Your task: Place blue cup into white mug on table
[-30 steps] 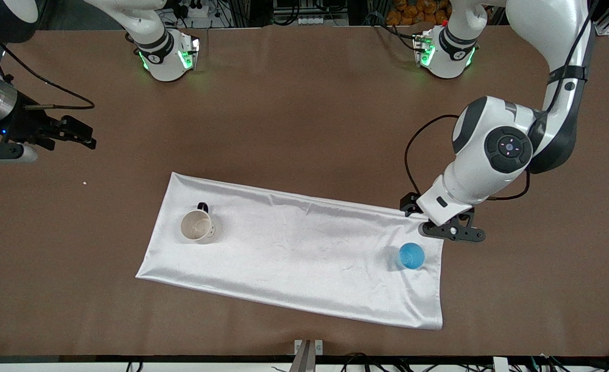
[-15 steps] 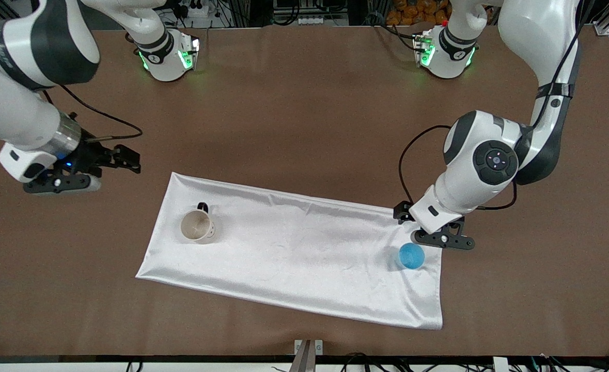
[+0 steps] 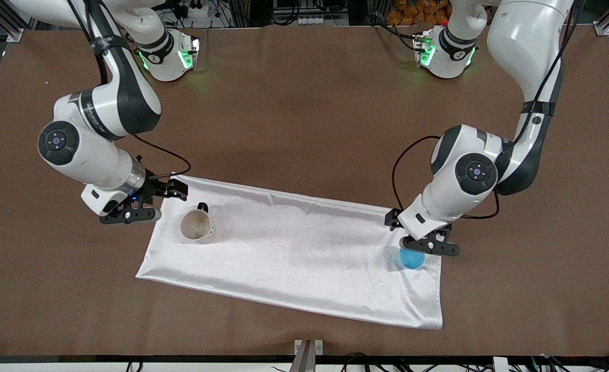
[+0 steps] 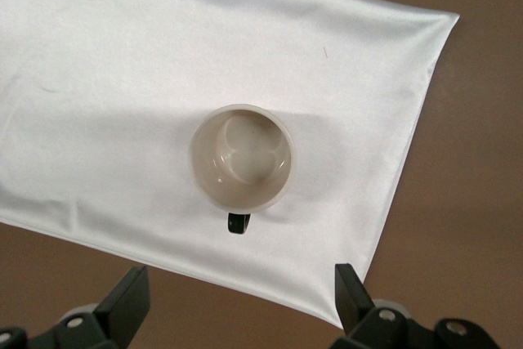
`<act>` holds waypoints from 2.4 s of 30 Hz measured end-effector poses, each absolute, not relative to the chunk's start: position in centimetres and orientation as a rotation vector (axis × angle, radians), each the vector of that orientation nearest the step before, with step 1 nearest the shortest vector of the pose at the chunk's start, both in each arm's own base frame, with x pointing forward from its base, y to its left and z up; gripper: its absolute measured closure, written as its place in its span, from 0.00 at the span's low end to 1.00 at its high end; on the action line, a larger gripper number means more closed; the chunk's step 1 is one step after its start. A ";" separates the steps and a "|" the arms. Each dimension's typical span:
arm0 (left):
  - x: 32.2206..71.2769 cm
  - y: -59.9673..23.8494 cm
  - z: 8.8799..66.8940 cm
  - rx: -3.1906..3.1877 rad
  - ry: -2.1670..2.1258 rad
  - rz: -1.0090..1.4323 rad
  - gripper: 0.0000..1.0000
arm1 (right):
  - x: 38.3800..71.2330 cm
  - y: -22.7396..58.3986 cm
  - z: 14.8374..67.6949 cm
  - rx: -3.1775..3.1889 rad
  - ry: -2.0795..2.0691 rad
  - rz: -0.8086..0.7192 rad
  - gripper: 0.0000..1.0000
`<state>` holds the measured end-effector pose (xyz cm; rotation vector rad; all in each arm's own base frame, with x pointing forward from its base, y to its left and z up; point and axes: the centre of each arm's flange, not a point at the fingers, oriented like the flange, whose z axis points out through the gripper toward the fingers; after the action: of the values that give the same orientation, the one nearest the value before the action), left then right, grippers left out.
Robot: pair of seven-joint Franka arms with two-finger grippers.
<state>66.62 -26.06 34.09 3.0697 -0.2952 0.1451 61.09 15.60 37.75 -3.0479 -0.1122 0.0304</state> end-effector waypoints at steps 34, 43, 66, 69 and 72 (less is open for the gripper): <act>67.5 -26.9 27.9 3.035 -0.420 0.198 0.00 | 56.6 19.4 21.0 -3.012 -0.129 -0.065 0.00; 67.8 -26.9 26.8 3.025 -0.516 0.238 0.00 | 57.2 19.2 19.8 -3.006 -0.115 -0.104 0.00; 68.0 -26.8 23.7 3.006 -0.579 0.250 0.00 | 60.1 18.3 19.8 -3.027 -0.150 -0.172 0.46; 68.1 -26.7 23.3 3.005 -0.579 0.253 0.00 | 60.2 18.1 19.8 -3.032 -0.155 -0.174 0.60; 68.1 -26.6 23.1 3.005 -0.579 0.253 0.02 | 60.3 17.7 19.8 -3.034 -0.150 -0.177 0.74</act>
<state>68.11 -26.57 23.06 3.0046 -0.5791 0.2534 60.33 17.74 19.78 -3.0338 -0.1495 -0.1767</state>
